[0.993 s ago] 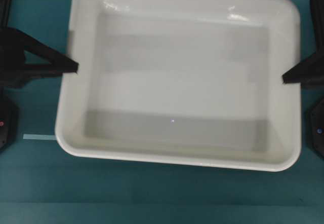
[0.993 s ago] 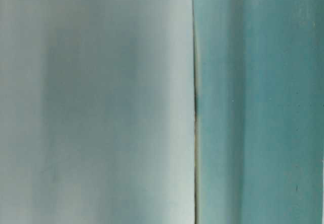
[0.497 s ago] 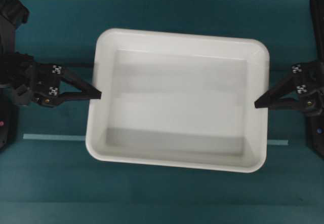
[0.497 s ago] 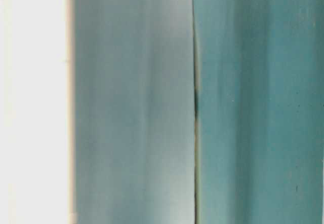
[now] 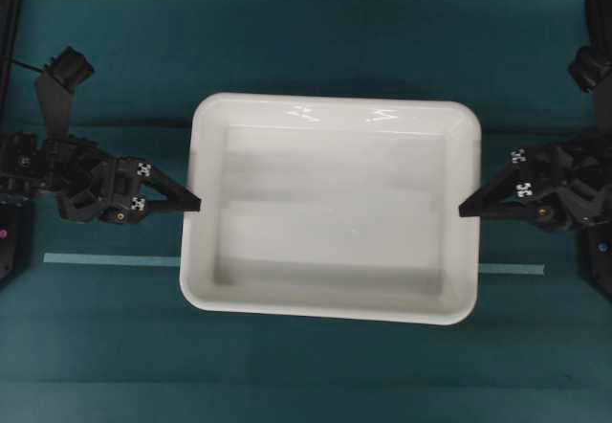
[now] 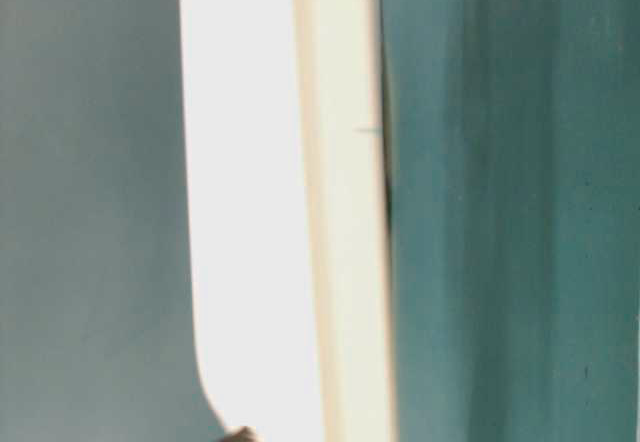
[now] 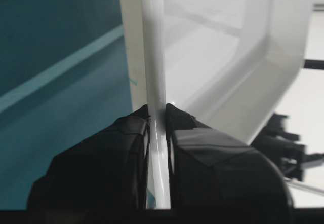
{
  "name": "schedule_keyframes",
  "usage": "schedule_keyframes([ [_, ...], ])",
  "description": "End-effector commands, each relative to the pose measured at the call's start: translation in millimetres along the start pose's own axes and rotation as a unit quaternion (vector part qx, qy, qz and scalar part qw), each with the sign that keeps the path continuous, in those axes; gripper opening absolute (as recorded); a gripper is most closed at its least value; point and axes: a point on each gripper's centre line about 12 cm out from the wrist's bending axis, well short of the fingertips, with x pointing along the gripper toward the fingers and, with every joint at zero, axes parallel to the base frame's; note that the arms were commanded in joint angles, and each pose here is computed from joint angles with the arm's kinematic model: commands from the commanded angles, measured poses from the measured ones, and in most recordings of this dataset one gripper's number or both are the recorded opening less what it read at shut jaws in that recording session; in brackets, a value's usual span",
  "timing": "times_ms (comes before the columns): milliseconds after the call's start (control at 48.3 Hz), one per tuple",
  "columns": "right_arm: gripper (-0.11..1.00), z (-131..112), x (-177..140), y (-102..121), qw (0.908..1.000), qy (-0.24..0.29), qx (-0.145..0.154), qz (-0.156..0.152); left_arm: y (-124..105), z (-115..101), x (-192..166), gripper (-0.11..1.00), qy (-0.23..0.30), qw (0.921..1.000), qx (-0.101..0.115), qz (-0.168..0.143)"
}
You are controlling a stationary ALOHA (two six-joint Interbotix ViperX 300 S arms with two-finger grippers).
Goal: Lift the white case with both hands.
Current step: 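Lower both grippers to set the tray back on the table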
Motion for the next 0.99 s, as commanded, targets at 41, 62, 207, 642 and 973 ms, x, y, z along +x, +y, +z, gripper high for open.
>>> schedule_keyframes([
  [41, 0.1, 1, 17, -22, 0.9991, 0.001, -0.013, -0.041, 23, -4, 11, 0.05, 0.006, 0.9992, -0.01, 0.038],
  [62, 0.1, 1, 19, -24, 0.9989, 0.001, -0.016, -0.045, 25, -4, 12, 0.05, 0.006, 0.9991, -0.012, 0.039],
  [207, 0.1, 1, 32, -37, 0.9967, 0.005, -0.027, -0.076, 35, -7, 18, 0.05, 0.008, 0.9986, -0.019, 0.048],
  [642, 0.1, 8, 71, -62, 0.9896, 0.0, -0.054, -0.133, 71, -14, 39, 0.05, 0.021, 0.9926, -0.022, 0.118],
  [973, 0.1, 9, 87, -81, 0.9811, 0.01, -0.066, -0.182, 109, -16, 54, 0.05, 0.022, 0.9854, -0.032, 0.166],
])
